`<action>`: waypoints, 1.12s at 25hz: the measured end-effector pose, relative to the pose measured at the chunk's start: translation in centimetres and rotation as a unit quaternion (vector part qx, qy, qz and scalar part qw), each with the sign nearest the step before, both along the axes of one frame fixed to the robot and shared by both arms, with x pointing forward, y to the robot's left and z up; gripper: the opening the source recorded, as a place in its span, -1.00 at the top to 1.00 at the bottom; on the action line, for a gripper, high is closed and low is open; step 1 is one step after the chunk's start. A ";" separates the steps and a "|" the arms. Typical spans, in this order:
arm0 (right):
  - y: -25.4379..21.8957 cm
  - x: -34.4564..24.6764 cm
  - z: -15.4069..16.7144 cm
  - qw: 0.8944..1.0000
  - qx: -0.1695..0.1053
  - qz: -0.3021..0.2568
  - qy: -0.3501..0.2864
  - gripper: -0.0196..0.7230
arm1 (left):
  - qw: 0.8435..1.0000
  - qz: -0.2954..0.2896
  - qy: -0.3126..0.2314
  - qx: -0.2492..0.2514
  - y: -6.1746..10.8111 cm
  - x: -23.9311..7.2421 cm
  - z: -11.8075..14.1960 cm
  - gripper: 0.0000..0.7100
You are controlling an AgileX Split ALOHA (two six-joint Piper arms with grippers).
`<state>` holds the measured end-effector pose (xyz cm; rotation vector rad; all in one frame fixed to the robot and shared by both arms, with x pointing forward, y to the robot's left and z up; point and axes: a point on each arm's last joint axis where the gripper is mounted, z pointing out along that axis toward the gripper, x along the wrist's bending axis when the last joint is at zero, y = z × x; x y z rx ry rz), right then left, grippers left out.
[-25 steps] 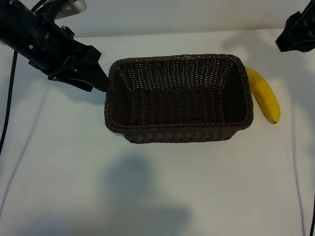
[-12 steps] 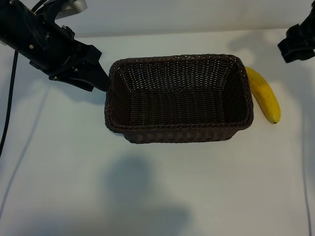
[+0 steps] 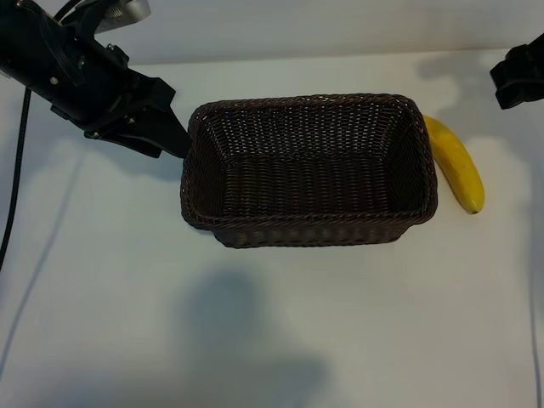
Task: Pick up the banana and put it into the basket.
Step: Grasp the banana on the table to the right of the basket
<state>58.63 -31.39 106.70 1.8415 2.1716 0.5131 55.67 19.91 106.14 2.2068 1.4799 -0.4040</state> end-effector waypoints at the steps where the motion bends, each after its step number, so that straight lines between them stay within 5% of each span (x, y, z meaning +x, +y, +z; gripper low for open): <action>1: -0.1 0.0 0.0 1.000 0.006 0.004 -0.001 -0.62 | 1.000 0.000 0.000 0.000 0.0 0.0 0.0 -0.31; 7: 0.4 -0.1 0.1 0.999 0.035 0.027 -0.001 -0.62 | 1.000 0.000 0.000 0.000 0.0 0.0 0.0 -0.31; 28: -0.1 3.5 -6.7 0.998 0.031 0.027 0.039 -0.62 | 1.000 0.001 0.000 -0.002 0.0 0.0 0.0 -0.31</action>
